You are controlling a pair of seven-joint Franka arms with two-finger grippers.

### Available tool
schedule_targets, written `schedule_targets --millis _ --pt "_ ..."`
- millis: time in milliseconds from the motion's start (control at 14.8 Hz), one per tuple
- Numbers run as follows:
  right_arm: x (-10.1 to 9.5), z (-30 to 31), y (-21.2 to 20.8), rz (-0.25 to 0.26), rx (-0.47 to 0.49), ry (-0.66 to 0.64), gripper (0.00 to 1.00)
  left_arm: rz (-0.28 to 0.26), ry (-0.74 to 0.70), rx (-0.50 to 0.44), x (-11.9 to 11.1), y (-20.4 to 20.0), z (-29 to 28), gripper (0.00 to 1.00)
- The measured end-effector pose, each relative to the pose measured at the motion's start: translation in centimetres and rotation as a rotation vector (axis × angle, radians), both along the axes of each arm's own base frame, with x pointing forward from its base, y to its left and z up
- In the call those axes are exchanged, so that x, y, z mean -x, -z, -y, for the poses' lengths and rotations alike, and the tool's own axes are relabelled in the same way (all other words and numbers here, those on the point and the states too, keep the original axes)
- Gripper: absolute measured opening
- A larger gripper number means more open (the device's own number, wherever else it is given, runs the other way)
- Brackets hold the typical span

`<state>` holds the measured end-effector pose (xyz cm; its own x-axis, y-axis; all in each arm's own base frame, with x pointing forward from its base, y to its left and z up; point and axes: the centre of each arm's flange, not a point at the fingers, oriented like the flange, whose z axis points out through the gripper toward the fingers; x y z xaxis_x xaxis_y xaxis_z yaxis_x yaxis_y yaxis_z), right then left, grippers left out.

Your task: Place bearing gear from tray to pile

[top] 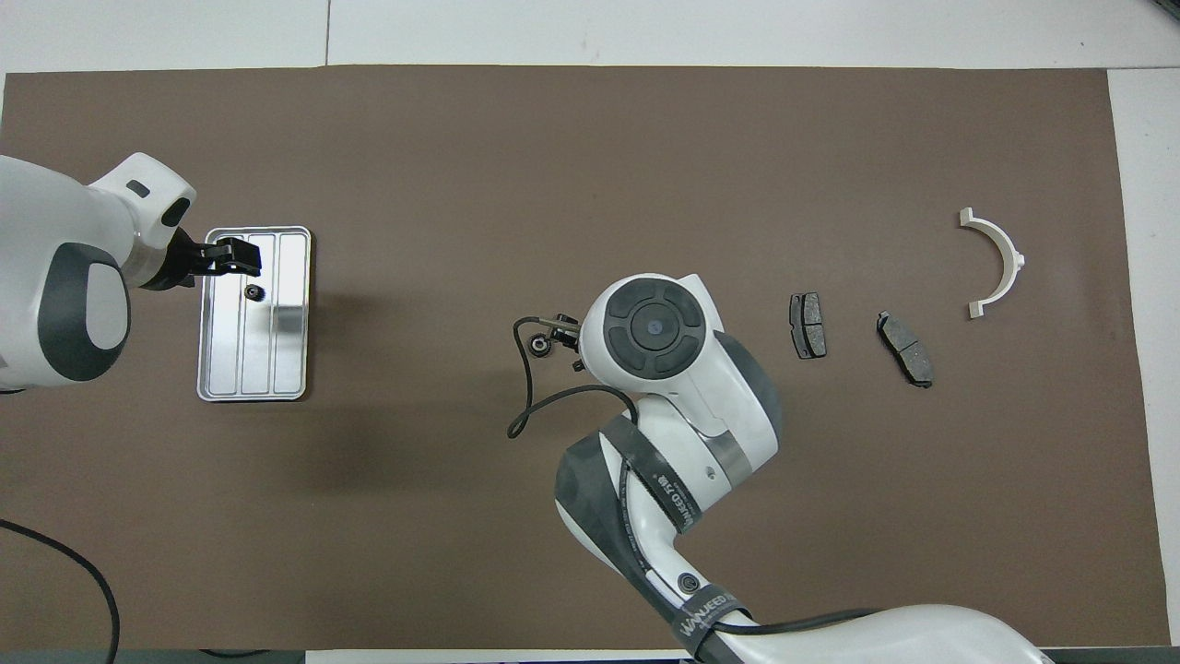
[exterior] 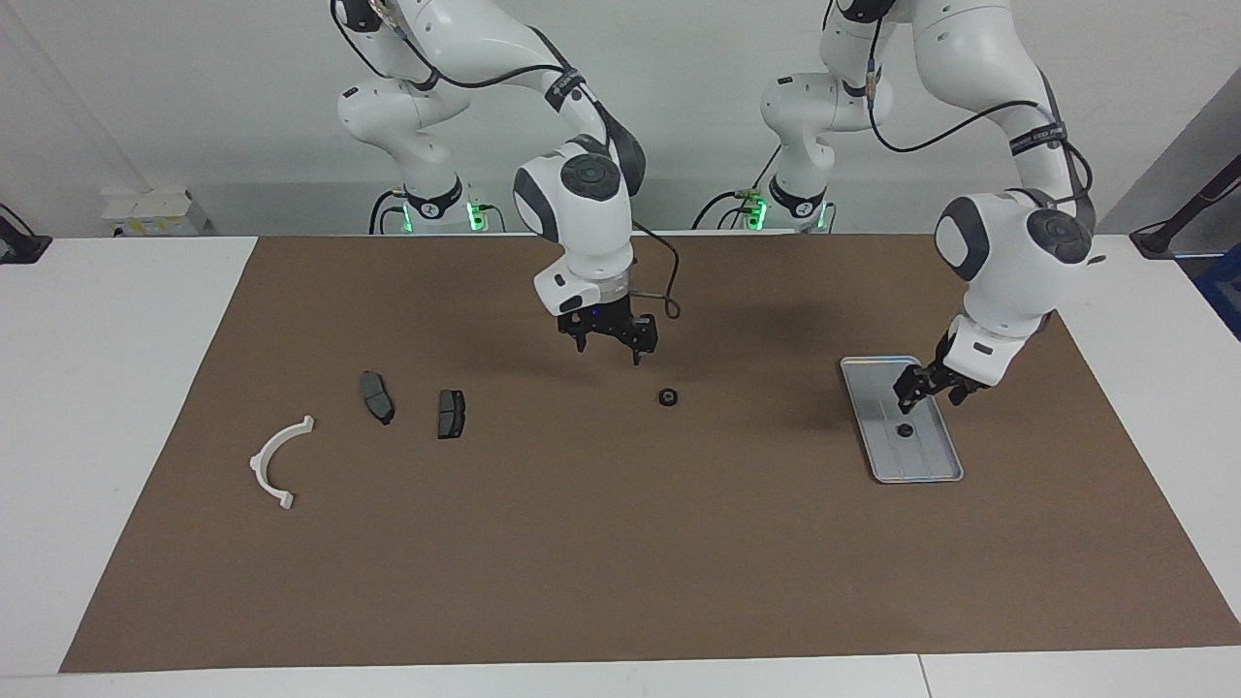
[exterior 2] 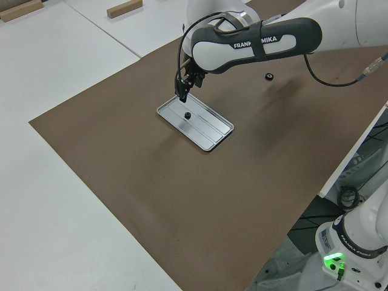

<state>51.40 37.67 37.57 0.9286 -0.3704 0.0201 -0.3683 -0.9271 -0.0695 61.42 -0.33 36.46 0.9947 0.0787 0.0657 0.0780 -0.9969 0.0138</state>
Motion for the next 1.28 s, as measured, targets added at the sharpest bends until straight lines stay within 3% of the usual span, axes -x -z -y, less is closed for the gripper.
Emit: schedule_targets --millis 67,269,539,1077,1145,1279 --pt "0.4 -1.7 0.8 0.0 0.009 0.013 1.0 0.001 -0.003 -0.002 -0.3 1.2 -0.2 0.81" --pt "0.7 -6.4 4.4 0.014 0.059 0.054 1.0 0.0 -0.004 -0.009 -0.8 3.7 -2.2 0.82" --pt "-0.4 -7.3 8.4 -0.001 0.08 0.064 1.0 -0.027 0.0 -0.01 -0.3 5.2 -3.7 0.8" --pt "-0.6 -7.5 8.9 0.016 0.061 0.064 1.0 -0.035 0.022 -0.005 0.2 6.1 -2.2 0.79" --pt "-0.6 -7.6 9.2 0.015 0.061 0.063 0.93 -0.035 0.023 -0.005 0.3 6.3 -2.0 0.79" --pt "-0.3 -8.0 10.1 0.015 0.069 0.05 0.9 -0.032 0.025 -0.005 0.5 6.8 -1.6 0.7"
